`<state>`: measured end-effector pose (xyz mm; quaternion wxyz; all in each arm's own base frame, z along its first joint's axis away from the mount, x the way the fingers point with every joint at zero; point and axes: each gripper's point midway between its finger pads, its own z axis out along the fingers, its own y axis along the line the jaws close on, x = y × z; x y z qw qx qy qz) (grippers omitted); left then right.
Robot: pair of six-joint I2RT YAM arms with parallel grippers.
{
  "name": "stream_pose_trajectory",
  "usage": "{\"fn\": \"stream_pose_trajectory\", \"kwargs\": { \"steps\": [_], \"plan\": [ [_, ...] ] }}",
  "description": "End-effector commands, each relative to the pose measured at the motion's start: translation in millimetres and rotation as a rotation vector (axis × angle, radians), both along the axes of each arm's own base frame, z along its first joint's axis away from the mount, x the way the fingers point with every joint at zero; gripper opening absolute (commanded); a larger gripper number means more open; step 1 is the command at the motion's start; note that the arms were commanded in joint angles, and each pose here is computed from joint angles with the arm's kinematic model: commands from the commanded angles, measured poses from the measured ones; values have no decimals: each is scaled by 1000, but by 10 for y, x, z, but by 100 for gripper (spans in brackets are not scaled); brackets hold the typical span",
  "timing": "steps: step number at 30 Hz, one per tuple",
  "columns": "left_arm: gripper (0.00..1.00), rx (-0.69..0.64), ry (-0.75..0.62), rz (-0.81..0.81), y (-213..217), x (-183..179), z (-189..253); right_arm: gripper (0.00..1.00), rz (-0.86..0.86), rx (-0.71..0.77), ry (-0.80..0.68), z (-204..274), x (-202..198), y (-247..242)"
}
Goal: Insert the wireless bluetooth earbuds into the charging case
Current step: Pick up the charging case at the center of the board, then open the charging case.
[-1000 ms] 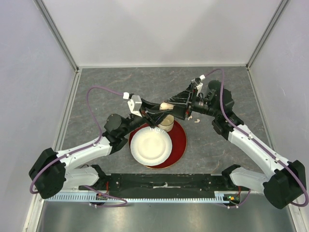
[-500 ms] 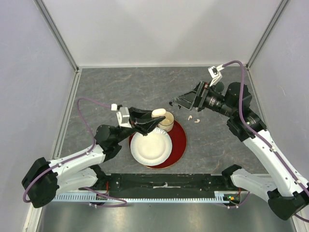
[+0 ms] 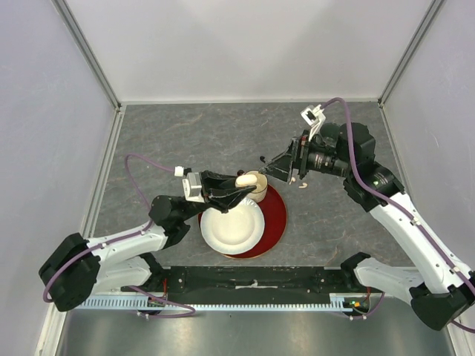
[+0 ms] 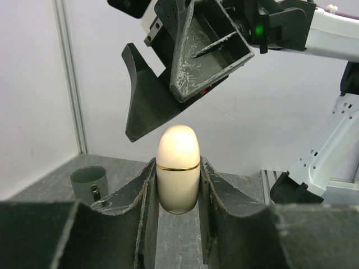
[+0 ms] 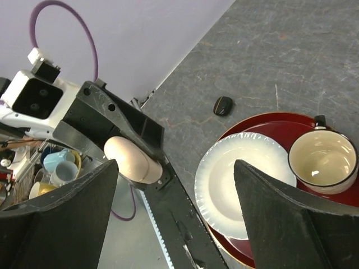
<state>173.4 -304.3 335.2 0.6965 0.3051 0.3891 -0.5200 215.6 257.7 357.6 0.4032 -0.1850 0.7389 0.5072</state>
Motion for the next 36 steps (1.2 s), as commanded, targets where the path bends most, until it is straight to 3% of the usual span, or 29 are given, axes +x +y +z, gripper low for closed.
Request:
{"fn": "stream_pose_trajectory", "kwargs": {
  "steps": [1, 14, 36],
  "plan": [
    [2, -104, -146, -3, 94, -134, 345, 90, 99, 13, -91, 227, -160, 77],
    [2, -144, -145, 2, 87, -92, 422, 87, 161, -59, -50, 20, -262, 186],
    [2, -114, -161, -57, 54, -206, 378, 75, 96, -105, 10, -196, -76, 282]
  ]
}}
